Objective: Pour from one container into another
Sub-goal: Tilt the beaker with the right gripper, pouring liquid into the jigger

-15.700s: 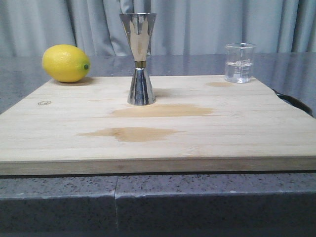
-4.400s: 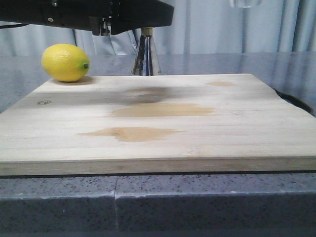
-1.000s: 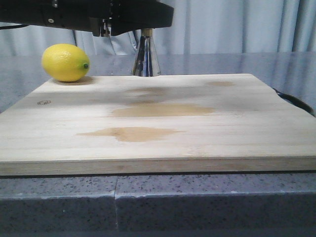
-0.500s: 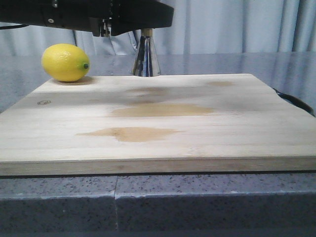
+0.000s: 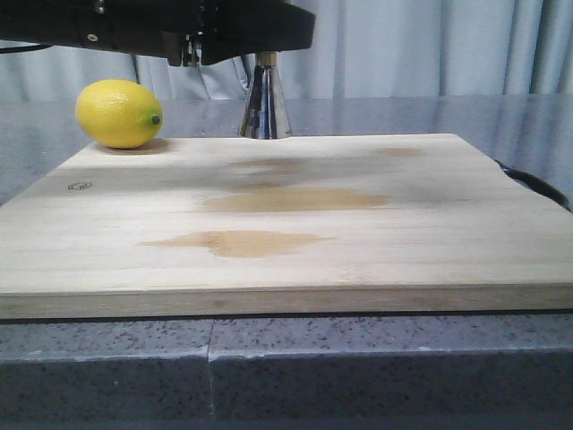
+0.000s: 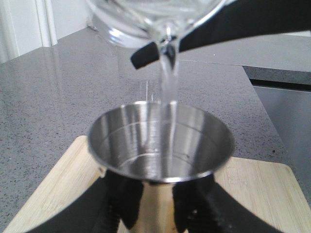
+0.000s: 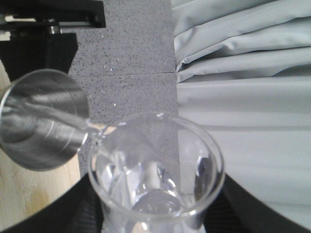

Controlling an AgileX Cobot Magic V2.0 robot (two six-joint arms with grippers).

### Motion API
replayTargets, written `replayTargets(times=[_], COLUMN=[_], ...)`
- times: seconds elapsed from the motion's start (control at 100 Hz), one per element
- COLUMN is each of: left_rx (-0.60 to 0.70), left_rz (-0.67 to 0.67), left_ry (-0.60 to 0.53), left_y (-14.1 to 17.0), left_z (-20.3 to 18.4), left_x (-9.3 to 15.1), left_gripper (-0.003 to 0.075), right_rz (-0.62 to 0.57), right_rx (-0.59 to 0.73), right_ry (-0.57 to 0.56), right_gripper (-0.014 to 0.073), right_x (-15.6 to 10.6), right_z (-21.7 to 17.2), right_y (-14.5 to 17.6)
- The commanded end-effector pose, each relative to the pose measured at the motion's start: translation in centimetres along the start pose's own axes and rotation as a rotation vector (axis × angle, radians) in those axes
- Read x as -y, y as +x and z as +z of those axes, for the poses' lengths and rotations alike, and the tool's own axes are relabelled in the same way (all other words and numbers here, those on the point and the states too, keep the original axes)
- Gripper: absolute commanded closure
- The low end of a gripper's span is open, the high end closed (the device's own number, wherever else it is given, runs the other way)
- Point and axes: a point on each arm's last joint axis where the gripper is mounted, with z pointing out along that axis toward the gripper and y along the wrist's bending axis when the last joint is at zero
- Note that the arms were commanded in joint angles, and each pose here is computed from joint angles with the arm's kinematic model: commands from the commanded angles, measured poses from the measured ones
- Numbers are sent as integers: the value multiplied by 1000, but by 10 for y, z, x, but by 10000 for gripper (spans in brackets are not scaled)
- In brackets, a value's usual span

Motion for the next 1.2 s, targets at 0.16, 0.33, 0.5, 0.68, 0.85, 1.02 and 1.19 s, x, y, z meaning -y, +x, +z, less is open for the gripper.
replayTargets(times=[0.16, 0.33, 0.5, 0.68, 0.85, 1.02, 1.19], left_rx=[151, 151, 151, 151, 151, 151, 151], left_rz=[35, 35, 35, 35, 35, 35, 35], left_ry=[42, 42, 42, 42, 42, 42, 42], left_y=[-33, -33, -33, -33, -33, -33, -33], left_z=[-1, -1, -1, -1, -1, -1, -1], left_x=[8, 8, 8, 8, 8, 8, 8], left_gripper=[502, 502, 502, 502, 502, 502, 502], right_rz=[-42, -76, -92, -102, -133, -138, -158], right_rx=[35, 33, 32, 29, 27, 25, 19], right_ry=[121, 121, 121, 125, 127, 130, 138], right_gripper=[325, 325, 325, 326, 325, 325, 325], right_x=[23, 23, 23, 24, 24, 24, 25], right_z=[-18, -18, -18, -18, -18, -18, -18], right_y=[1, 1, 1, 1, 1, 1, 2])
